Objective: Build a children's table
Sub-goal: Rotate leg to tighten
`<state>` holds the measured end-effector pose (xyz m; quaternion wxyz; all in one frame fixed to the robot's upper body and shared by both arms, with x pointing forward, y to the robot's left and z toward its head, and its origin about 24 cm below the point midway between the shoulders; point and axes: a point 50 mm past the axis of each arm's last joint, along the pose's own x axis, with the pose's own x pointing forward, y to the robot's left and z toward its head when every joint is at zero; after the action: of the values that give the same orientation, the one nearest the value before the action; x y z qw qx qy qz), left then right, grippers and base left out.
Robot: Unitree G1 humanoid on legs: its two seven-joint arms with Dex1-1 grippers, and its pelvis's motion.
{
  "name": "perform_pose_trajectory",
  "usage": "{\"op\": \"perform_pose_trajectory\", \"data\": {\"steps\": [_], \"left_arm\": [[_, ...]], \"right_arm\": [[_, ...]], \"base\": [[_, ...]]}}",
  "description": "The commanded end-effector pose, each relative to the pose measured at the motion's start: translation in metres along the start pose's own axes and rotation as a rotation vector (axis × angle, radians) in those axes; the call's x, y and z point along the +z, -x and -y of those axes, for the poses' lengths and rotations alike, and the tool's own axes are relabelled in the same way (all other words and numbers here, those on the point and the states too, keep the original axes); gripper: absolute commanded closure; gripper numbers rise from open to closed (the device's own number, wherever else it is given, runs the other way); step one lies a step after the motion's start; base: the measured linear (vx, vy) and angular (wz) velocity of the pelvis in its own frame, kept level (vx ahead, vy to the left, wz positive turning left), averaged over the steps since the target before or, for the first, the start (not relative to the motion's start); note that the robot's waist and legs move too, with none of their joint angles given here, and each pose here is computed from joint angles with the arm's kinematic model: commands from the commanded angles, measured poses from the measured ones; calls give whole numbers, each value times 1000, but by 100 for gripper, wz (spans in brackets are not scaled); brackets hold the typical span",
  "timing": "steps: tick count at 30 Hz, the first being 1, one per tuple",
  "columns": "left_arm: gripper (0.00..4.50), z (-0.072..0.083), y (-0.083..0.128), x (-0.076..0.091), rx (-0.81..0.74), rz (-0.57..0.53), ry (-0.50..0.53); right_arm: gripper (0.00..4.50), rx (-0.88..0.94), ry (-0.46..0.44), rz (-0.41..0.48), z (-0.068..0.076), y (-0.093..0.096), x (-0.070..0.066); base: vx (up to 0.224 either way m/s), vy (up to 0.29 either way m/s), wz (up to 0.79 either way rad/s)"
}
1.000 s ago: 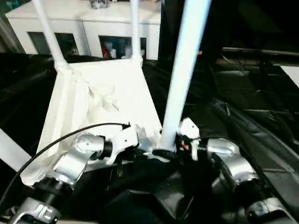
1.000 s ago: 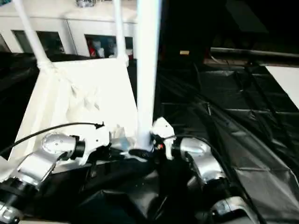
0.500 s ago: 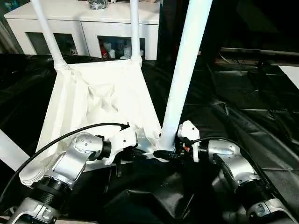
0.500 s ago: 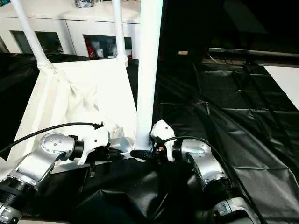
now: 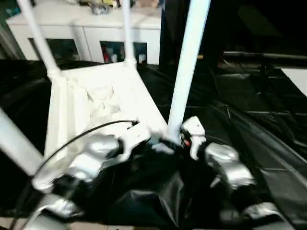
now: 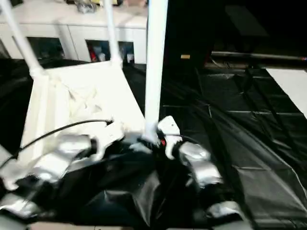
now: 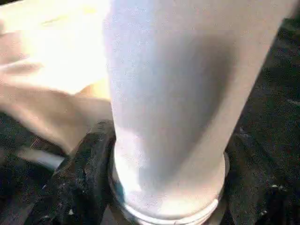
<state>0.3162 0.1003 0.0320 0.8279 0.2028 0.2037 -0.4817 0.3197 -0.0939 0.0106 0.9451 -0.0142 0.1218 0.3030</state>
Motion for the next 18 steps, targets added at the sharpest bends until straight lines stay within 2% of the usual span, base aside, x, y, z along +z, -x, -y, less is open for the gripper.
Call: {"op": "perform_pose_trajectory", "data": {"steps": [1, 2, 3, 6, 8, 11, 12, 14, 16, 18], "left_arm": [[450, 2, -9, -14, 93, -59, 67], [450, 2, -11, -14, 99, -58, 68], [450, 1, -17, -9, 142, -52, 75], [450, 1, -22, -6, 159, -49, 61], [450, 1, -23, -6, 151, -50, 54], [450, 2, -23, -6, 146, -52, 44], [450, 1, -21, -8, 140, -52, 40], [450, 0, -19, -9, 136, -52, 36], [450, -1, -16, -10, 127, -50, 29], [450, -1, -12, -12, 115, -49, 21]], "right_arm": [[177, -59, -37, -51, -10, -6, -12], [177, -77, -43, -49, -10, -6, -11], [177, -202, -90, -24, -10, -12, -8], [177, -276, -107, -5, -12, -18, -4], [177, -258, -99, 4, -16, -21, -2], [177, -120, -54, 48, -27, -22, 3], [142, -69, -4, 88, -28, -20, 6], [108, -52, 8, 111, -27, -18, 8], [105, -26, -3, 140, -22, -14, 11], [79, 18, -4, 153, -16, -10, 13]], "base": [[0, 0, 0], [0, 0, 0], [0, 0, 0], [0, 0, 0], [0, 0, 0], [0, 0, 0], [0, 0, 0], [0, 0, 0], [0, 0, 0], [0, 0, 0]]}}
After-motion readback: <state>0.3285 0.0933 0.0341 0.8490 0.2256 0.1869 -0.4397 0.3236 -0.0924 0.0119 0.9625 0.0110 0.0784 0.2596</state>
